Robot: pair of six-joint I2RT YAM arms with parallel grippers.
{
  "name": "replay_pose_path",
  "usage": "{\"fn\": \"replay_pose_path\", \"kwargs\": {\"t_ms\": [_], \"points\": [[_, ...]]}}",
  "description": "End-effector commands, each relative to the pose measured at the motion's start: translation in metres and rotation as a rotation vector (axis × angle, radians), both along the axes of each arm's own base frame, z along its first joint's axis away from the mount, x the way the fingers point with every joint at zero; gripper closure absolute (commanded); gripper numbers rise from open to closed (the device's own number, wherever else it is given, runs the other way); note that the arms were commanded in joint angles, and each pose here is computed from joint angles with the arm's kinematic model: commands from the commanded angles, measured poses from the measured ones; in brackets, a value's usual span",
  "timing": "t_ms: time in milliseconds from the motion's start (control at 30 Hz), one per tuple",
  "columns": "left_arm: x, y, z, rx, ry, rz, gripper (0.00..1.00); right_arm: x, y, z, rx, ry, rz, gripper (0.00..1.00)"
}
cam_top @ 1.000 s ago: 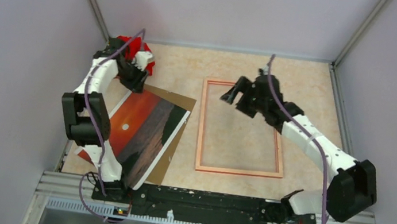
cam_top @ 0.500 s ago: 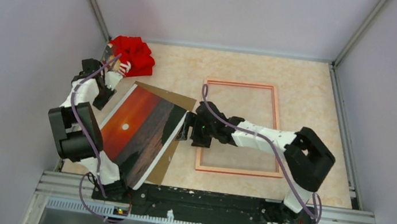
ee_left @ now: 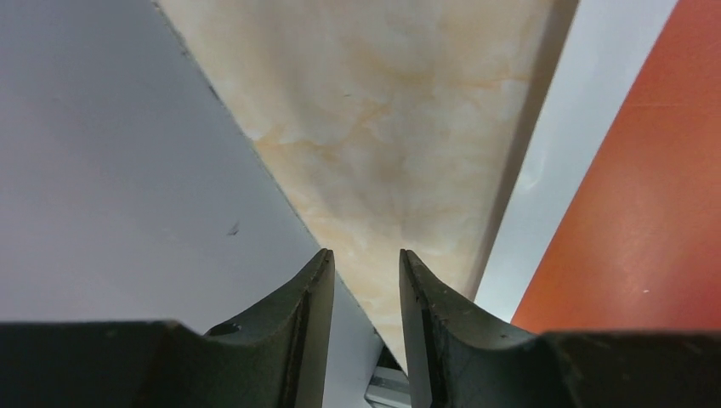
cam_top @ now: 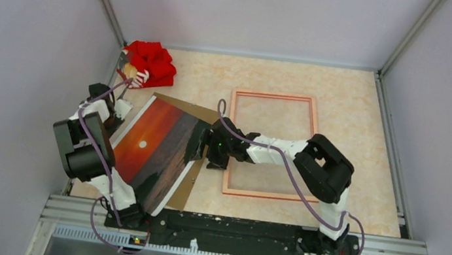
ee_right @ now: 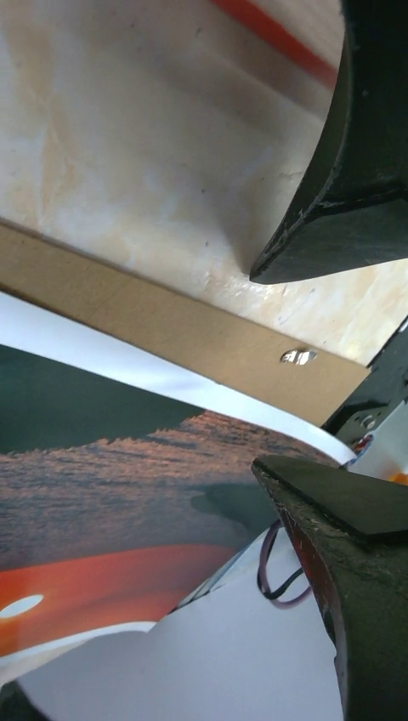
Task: Put the photo into the frame
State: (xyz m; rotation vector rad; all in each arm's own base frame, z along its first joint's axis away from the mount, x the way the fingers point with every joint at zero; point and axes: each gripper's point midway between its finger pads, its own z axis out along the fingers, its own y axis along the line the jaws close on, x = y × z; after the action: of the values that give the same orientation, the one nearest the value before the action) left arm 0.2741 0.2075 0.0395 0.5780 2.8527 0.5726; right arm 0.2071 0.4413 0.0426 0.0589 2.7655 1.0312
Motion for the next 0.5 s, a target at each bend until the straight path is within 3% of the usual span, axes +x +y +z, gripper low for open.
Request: {"fn": "replay_pose_path", "kwargs": {"t_ms": [0,200,467], "points": [[-0.006,-0.006,-0.016,-0.031,0.019,0.002,0.60,0.009,0.015,-0.003,0.030,0.008,-0.035,0.26],[-0.016,-0.036,-0.034,-0.161,0.047,-0.017,0.63,0.025,0.027,-0.011,0.036,0.020,-0.076,0.26],[-0.005,-0.085,-0.037,-0.381,0.042,-0.023,0.65,0.063,0.030,-0.022,0.069,0.037,-0.164,0.27]]}}
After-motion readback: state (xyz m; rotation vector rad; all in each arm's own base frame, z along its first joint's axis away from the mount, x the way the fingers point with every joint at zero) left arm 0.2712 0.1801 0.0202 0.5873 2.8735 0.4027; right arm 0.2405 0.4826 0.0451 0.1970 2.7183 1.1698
